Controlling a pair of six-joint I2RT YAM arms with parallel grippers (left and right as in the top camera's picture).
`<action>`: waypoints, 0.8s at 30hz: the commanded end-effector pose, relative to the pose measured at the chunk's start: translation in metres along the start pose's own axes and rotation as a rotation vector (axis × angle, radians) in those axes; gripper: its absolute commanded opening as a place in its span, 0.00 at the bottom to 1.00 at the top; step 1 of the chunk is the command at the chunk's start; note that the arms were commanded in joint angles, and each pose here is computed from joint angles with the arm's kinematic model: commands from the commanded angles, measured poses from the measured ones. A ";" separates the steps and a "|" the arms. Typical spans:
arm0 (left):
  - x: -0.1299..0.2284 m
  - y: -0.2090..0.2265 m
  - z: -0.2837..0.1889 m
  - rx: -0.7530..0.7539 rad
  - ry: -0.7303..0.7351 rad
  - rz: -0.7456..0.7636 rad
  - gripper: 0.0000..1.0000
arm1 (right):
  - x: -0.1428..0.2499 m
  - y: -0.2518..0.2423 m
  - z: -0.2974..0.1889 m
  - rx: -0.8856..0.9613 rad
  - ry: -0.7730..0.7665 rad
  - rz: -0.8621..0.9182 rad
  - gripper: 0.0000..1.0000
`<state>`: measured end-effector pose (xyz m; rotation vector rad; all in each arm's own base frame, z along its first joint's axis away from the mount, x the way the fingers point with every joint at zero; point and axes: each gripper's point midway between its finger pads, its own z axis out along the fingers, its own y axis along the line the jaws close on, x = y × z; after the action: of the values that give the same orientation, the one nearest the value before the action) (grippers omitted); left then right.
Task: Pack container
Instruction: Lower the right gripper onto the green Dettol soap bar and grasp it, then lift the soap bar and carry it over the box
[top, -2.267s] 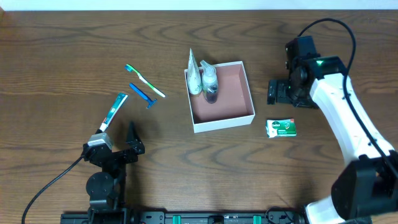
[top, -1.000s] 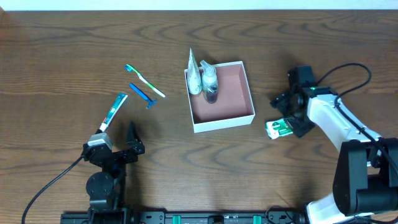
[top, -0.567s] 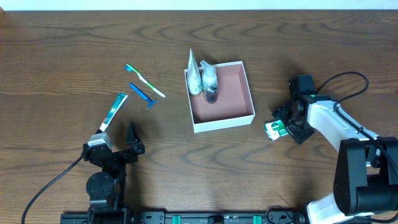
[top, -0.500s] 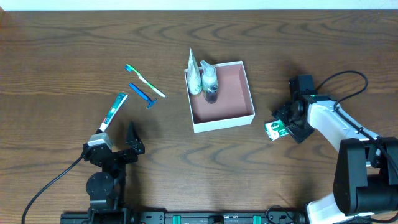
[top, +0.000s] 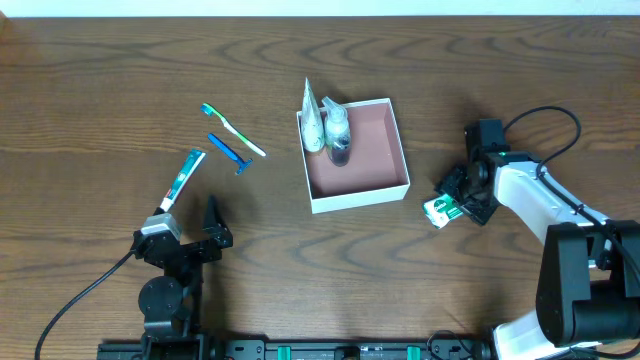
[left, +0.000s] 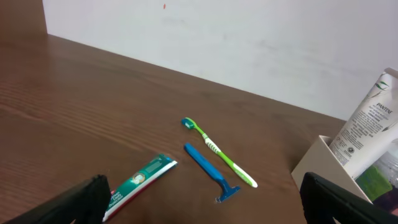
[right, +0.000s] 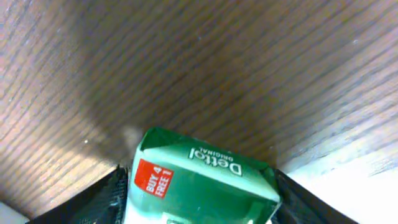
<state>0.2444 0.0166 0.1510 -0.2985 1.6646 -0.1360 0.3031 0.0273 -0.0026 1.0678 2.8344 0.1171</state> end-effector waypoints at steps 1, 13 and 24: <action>0.017 0.009 0.001 -0.035 0.050 0.012 0.98 | 0.018 0.004 0.005 -0.012 0.070 -0.003 0.71; 0.017 0.009 0.001 -0.035 0.050 0.012 0.98 | 0.008 0.005 0.006 -0.009 0.017 -0.023 0.34; 0.017 0.009 0.001 -0.035 0.050 0.012 0.98 | -0.032 0.045 -0.015 -0.117 -0.135 -0.292 0.35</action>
<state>0.2444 0.0166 0.1511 -0.2984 1.6642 -0.1361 0.3339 0.0372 0.0059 0.7952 2.7997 0.1961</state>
